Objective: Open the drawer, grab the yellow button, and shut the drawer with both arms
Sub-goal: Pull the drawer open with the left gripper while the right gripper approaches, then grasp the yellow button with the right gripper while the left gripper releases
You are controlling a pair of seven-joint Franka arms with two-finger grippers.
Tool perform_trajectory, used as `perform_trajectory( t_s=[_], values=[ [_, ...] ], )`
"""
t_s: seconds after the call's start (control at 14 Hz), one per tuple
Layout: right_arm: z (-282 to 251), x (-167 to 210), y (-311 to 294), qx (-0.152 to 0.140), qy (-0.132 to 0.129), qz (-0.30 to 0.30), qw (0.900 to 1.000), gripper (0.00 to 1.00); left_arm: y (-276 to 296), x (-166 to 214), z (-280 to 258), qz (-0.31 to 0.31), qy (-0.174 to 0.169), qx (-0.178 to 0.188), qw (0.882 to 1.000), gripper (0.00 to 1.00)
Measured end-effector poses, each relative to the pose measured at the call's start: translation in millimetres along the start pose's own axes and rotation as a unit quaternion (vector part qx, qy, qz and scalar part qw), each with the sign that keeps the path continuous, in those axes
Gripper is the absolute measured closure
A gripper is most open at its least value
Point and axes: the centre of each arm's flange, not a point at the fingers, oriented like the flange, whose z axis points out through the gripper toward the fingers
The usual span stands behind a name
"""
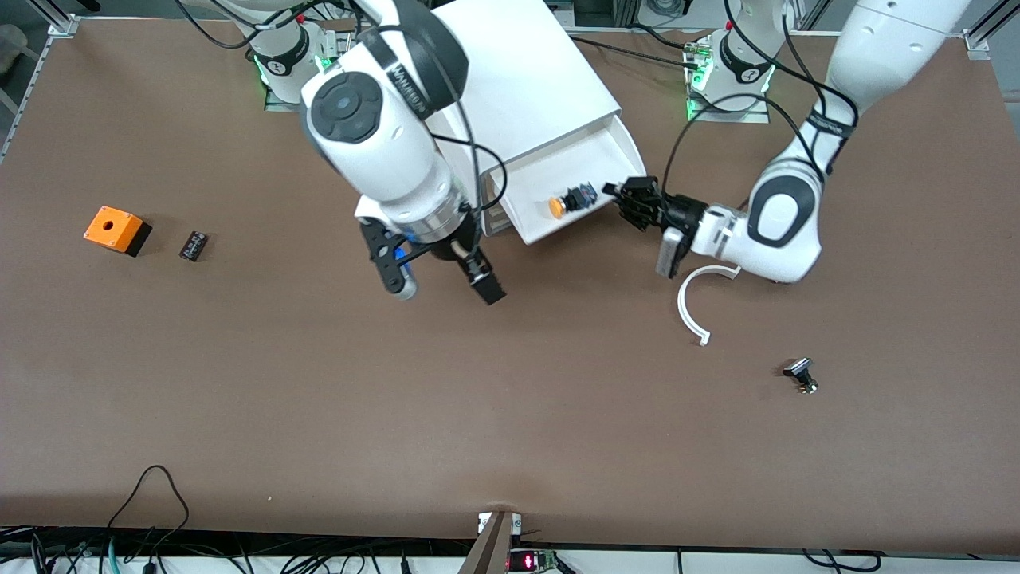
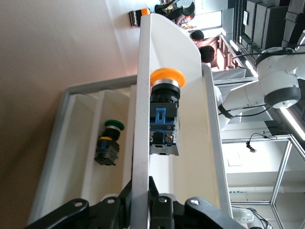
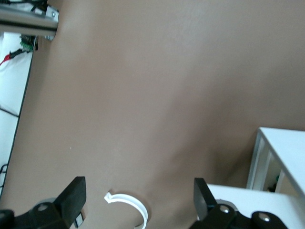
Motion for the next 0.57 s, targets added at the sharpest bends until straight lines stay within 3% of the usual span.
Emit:
perform_trajectory(
  t_s=[0.36,0.5,0.57],
  values=[
    [40.8,-83.4,12.9,-0.006,-0.015,-0.007,1.0,0.0,-8.0,13.9,-26.6,-0.005,0.003,0.005,1.0,0.89],
    [62.0,-112.1,20.3,-0.008,-0.02,-0.007,1.0,0.0,-11.1,16.4,-31.6,-0.007,0.008,0.023,1.0,0.77],
    [67.0,-122.2,22.7,-0.007,-0.022,-0.008,1.0,0.0,-10.1,17.9,-36.1,-0.015,0.005,0.029,0.999,0.64]
  ],
)
